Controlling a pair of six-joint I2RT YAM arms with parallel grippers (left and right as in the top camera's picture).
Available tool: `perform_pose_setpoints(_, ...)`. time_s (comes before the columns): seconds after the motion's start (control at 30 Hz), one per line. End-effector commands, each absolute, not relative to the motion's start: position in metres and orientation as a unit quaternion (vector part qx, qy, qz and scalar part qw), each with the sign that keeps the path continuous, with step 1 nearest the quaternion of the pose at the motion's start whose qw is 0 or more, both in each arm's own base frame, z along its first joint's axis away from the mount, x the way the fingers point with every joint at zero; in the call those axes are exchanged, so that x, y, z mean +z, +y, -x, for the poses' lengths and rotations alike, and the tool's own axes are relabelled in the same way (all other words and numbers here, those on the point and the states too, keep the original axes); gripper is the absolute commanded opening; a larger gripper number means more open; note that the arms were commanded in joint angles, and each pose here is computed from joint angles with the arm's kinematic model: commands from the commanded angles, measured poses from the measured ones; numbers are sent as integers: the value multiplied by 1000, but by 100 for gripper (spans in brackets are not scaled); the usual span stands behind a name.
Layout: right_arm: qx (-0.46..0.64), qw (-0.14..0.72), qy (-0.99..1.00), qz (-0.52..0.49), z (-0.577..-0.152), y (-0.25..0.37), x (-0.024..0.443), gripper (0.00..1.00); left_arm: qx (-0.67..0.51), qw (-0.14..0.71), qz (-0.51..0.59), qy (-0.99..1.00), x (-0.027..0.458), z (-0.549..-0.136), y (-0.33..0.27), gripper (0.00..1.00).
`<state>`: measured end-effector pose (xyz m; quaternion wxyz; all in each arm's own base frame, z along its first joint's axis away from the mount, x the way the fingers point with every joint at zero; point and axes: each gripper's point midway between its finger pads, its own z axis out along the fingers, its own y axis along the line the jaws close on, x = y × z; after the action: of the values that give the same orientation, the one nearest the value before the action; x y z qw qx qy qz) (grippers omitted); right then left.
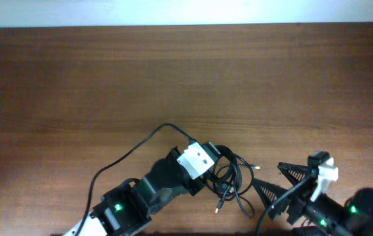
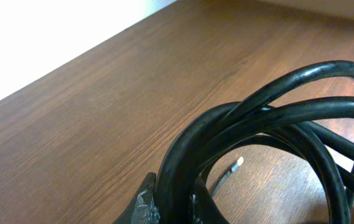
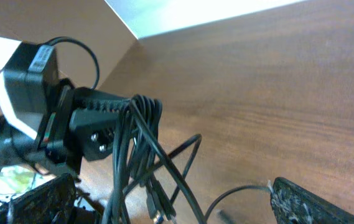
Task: Untangle cables
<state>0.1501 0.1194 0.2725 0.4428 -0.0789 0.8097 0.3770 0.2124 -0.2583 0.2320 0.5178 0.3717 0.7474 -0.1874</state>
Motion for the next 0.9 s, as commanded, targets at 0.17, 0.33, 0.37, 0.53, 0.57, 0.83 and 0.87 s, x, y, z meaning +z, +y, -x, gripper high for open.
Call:
perform_pose_setpoints(0.17,356,398,842,78,-172,118,252,99,-100,519,-352,772,213,-234,-259,0)
perform_pose_setpoints(0.33,319,376,867,73,-186,109,232,99,-82,540,-329,770,220,-245,-256,0)
perform_pose_setpoints(0.37,319,367,871,71,-189,110,228,99,-78,547,-322,769,223,-247,-255,0)
perform_pose_setpoints(0.53,322,323,888,66,-198,112,211,99,-57,559,-350,750,233,-249,-257,0)
perform_pose_setpoints(0.57,329,315,887,78,-197,117,209,99,-52,559,-355,748,233,-250,-257,0)
perform_pose_setpoints(0.83,329,305,883,140,-191,140,207,98,-5,540,-362,760,211,-258,-253,0)
perform_pose_setpoints(0.87,318,306,886,144,-191,140,204,98,-7,541,-364,758,212,-256,-255,0)
